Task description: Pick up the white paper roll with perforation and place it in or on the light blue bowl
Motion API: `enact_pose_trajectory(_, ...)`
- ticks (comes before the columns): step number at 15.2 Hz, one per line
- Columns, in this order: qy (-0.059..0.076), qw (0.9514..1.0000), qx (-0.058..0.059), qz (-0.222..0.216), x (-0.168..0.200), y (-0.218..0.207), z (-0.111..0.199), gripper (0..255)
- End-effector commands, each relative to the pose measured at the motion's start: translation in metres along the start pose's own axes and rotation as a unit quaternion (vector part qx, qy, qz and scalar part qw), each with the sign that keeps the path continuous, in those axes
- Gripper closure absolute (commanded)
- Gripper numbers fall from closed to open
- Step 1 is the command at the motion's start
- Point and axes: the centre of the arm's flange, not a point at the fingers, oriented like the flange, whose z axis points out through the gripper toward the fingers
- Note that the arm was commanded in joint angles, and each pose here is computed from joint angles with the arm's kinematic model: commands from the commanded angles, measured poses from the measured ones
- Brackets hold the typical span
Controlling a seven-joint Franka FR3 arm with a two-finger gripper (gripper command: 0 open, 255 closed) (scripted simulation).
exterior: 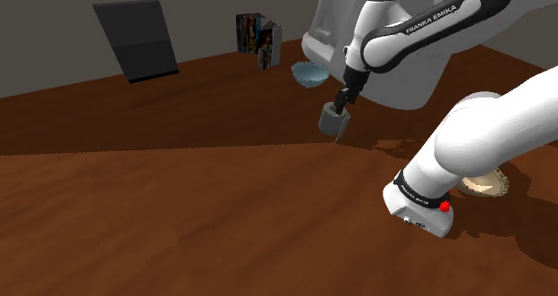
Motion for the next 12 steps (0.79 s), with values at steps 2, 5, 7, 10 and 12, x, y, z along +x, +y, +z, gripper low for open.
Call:
enact_pose_trajectory(2,0.003,1.0,0.002,-0.004,0.002,0.007,0.024,0)
enact_pose_trajectory(5,0.003,1.0,0.002,-0.004,0.002,0.007,0.04,0)
enact_pose_trajectory(7,0.003,1.0,0.002,-0.004,0.002,0.007,0.051,0)
enact_pose_trajectory(10,0.003,1.0,0.002,-0.004,0.002,0.007,0.059,0)
enact_pose_trajectory(12,0.003,1.0,0.002,-0.004,0.002,0.007,0.059,0)
